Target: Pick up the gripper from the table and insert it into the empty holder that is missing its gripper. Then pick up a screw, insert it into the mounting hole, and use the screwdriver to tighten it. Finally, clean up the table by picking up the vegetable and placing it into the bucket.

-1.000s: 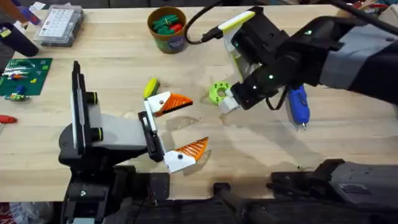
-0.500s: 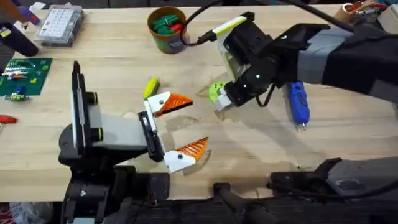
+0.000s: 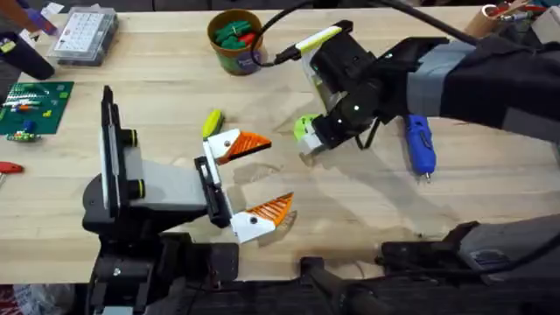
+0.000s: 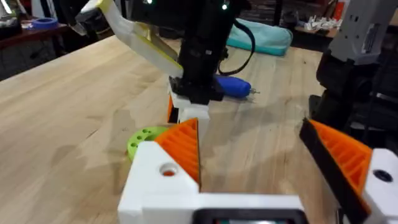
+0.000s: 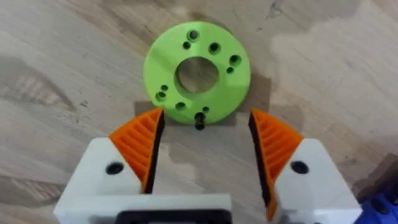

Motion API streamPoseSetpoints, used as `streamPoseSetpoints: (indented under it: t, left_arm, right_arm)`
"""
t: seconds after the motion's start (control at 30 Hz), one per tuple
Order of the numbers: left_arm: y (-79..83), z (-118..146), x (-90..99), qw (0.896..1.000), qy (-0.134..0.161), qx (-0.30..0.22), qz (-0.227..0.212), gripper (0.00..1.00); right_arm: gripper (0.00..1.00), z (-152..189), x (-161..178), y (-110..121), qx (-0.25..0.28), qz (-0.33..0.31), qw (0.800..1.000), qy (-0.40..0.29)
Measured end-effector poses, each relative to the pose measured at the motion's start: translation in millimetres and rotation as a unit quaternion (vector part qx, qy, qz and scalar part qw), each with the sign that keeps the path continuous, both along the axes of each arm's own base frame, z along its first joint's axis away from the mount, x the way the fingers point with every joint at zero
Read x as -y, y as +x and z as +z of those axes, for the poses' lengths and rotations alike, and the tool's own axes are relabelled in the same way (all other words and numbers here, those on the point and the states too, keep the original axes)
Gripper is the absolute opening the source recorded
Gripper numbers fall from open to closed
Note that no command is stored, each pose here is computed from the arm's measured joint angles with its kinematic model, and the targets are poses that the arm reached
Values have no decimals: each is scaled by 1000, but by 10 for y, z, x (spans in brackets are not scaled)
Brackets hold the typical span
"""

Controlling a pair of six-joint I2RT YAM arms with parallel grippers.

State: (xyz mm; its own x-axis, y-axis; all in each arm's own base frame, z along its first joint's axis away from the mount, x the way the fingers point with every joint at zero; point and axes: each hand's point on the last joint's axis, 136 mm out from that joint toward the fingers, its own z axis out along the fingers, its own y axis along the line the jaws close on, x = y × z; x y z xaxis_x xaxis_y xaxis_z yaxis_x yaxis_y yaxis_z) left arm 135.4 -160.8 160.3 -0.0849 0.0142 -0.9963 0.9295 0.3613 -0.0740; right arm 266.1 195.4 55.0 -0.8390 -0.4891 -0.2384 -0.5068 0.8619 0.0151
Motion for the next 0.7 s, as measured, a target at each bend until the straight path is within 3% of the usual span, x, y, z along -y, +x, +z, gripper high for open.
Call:
streamPoseSetpoints:
  t: [0.1, 0.43, 0.7]
  left_arm:
    - [0, 0, 0, 1000, 0, 0, 0, 990]
    - [0, 0, 0, 1000, 0, 0, 0, 990]
    - [0, -1, 0, 1000, 0, 0, 0, 990]
  right_arm:
    - [801, 0, 0, 0, 0, 0, 1000, 0]
    - [586, 0, 0, -1, 0, -2, 1000, 0]
    - [527, -1, 0, -1, -1, -2, 1000, 0]
